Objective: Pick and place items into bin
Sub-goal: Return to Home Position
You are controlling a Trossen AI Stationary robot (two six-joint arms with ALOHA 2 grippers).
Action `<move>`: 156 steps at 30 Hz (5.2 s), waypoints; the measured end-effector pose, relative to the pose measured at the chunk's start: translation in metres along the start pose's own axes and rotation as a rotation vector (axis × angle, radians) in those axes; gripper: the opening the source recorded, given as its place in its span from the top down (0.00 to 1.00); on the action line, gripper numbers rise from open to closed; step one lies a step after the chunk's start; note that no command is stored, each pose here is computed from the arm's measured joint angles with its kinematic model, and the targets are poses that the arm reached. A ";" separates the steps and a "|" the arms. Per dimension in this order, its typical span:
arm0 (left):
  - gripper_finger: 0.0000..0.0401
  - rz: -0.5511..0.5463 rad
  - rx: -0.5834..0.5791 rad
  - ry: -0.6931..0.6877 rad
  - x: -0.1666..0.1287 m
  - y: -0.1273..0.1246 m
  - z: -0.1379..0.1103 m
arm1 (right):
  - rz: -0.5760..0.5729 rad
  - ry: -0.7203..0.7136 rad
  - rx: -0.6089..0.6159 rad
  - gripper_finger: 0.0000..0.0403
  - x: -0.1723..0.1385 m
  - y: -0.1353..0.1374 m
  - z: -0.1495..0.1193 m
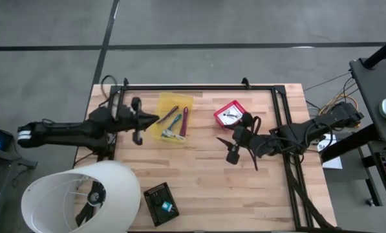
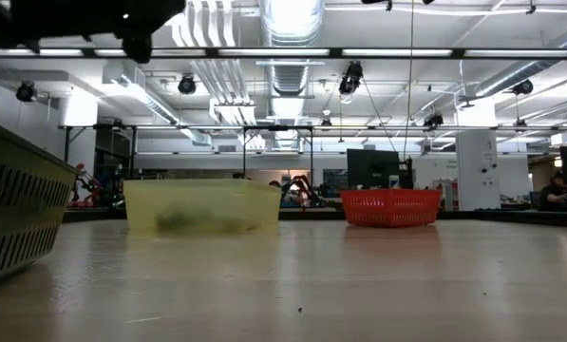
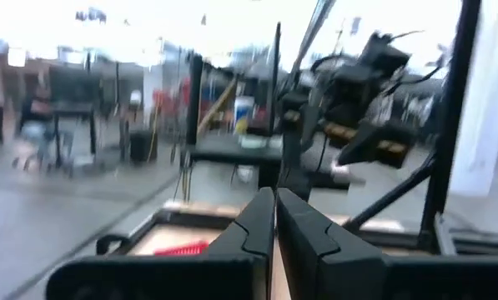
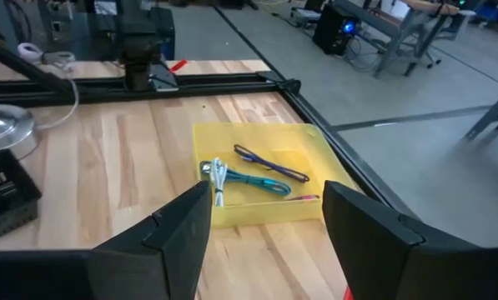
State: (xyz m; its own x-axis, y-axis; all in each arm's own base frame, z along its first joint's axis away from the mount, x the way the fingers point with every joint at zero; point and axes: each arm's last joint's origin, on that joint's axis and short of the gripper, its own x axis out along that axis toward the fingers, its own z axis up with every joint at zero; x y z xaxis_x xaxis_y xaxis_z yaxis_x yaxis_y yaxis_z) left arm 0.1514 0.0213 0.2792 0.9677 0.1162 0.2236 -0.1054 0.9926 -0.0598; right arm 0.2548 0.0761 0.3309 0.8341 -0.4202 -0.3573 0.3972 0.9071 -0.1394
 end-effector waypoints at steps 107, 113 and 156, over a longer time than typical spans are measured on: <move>1.00 -0.033 -0.046 0.293 -0.071 0.003 -0.105 | 0.372 -0.358 0.206 0.98 -0.038 -0.108 -0.210; 1.00 -0.034 -0.046 0.291 -0.071 0.003 -0.105 | 0.354 -0.367 0.174 0.98 -0.038 -0.109 -0.210; 1.00 -0.034 -0.046 0.305 -0.071 0.003 -0.106 | 0.353 -0.367 0.175 0.98 -0.038 -0.109 -0.210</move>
State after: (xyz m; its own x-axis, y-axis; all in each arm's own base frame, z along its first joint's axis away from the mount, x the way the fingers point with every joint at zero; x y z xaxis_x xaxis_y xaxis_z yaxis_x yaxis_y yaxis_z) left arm 0.1070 0.0123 0.1599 0.9953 0.0602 -0.0753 -0.0678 0.9924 -0.1028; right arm 0.0997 -0.0012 0.1662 0.9950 -0.1002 -0.0040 0.1001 0.9901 0.0984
